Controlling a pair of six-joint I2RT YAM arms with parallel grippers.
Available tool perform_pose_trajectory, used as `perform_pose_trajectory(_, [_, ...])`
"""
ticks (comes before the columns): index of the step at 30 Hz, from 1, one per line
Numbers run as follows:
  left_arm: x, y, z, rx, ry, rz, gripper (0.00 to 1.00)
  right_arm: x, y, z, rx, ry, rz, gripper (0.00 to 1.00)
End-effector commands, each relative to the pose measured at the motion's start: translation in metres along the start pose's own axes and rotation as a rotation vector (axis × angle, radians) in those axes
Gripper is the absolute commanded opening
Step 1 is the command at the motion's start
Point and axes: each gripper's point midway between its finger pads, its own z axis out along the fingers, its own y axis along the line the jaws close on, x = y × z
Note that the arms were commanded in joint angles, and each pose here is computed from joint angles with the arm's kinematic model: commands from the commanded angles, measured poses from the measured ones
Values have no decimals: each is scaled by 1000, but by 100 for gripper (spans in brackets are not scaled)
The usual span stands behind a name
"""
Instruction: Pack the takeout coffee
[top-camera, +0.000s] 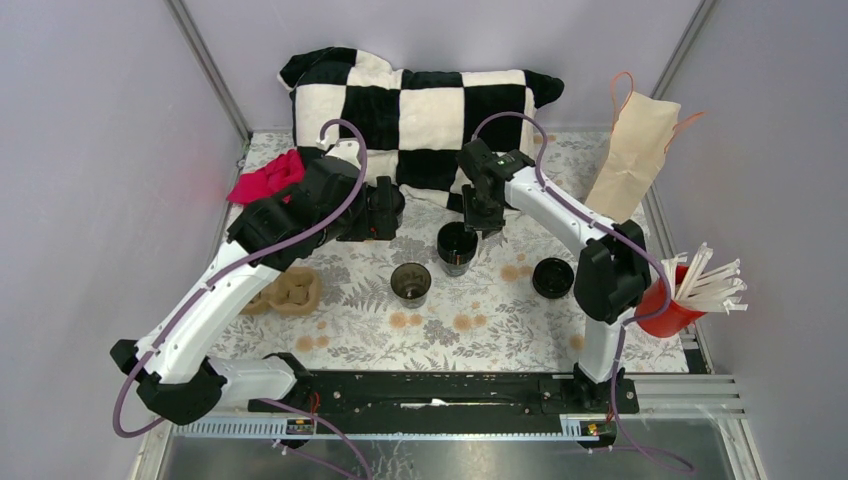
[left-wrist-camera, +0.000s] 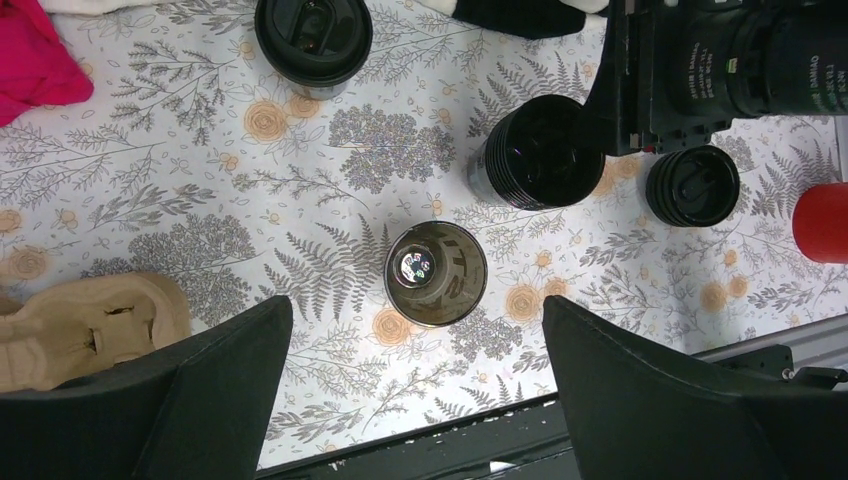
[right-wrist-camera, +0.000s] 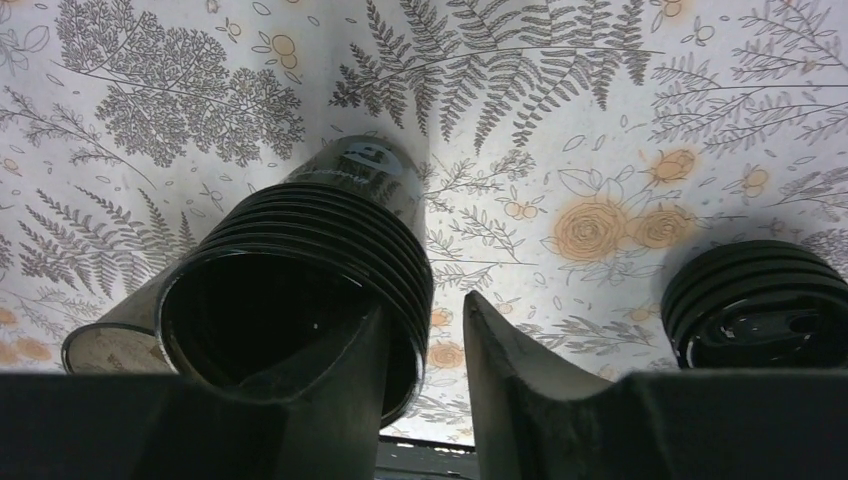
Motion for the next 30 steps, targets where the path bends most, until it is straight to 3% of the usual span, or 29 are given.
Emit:
perform_pose_trajectory(1, [-15, -1, 0, 9, -51, 22, 99, 1, 5, 3, 33, -24, 14, 35])
perform_pose_trajectory(9, [-21, -1, 5, 10, -55, 49, 99, -18, -25, -2, 172, -146, 83, 0])
perform_pose_trajectory(15, [-23, 0, 5, 16, -59, 61, 99, -35, -98, -22, 314, -208, 228, 0])
perform_pose_trajectory(23, [-24, 4, 5, 21, -60, 75, 99, 2, -233, -40, 421, -223, 545, 0])
perform_pose_trajectory(30, [-25, 4, 11, 36, -52, 78, 99, 42, -302, -51, 509, -212, 736, 0])
